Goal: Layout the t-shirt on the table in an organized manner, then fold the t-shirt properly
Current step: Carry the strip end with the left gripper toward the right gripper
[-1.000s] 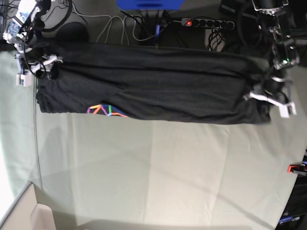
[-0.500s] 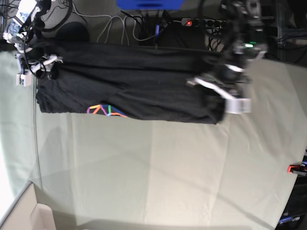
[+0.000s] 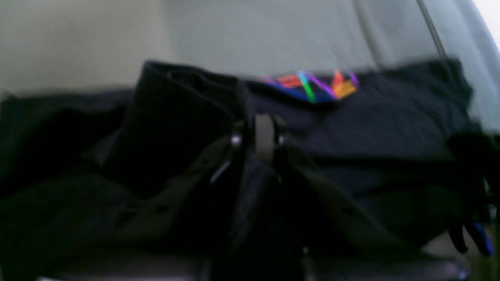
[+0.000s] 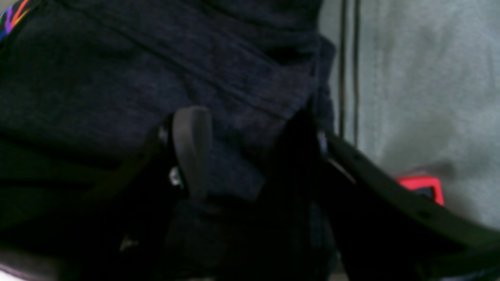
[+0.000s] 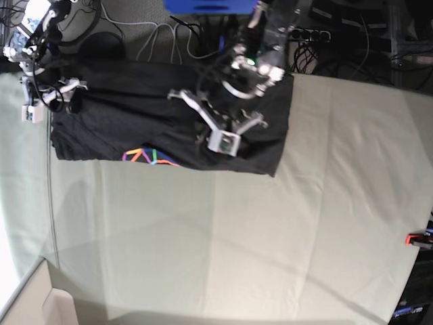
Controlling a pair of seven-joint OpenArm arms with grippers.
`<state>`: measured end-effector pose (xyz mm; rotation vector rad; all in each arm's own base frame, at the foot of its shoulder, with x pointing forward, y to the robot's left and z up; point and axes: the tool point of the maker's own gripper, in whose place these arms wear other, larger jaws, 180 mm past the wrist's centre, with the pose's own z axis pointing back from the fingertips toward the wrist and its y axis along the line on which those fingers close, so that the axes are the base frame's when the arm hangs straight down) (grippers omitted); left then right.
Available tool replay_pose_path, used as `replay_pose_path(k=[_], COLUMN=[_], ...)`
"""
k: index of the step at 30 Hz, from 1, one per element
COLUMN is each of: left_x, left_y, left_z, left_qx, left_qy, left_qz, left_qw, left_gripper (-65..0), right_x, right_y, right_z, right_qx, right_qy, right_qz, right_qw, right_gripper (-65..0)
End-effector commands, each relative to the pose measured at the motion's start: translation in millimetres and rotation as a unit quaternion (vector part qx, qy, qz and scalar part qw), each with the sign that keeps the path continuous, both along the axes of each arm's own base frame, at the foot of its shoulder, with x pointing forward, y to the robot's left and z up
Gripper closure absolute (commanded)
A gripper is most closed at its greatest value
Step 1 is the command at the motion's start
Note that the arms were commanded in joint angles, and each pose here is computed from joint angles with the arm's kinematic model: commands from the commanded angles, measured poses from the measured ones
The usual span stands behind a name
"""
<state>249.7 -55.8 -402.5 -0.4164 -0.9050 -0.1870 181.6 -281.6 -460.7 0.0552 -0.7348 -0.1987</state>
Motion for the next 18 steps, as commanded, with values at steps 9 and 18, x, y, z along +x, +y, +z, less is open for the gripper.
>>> replay_pose_path(k=[9,18], left_x=[27.3,27.4], left_y=[-27.5,-43.9], left_z=[24.0,16.8], left_qx=[-0.014,-0.004], left_qy=[-0.061,-0.056], left_qz=[0.008,-0.024], left_qw=[0.998,0.998], left_gripper=[-0.1,-1.4], right_x=[9.2,10.2], right_y=[-15.9,-14.6], right_z=[15.3,15.2], right_qx=[-0.021,-0.021], right_qy=[-0.024,-0.024], right_qz=[0.0,0.004], right_qw=[0.9995,0.9995], right_gripper=[-33.4,-33.4])
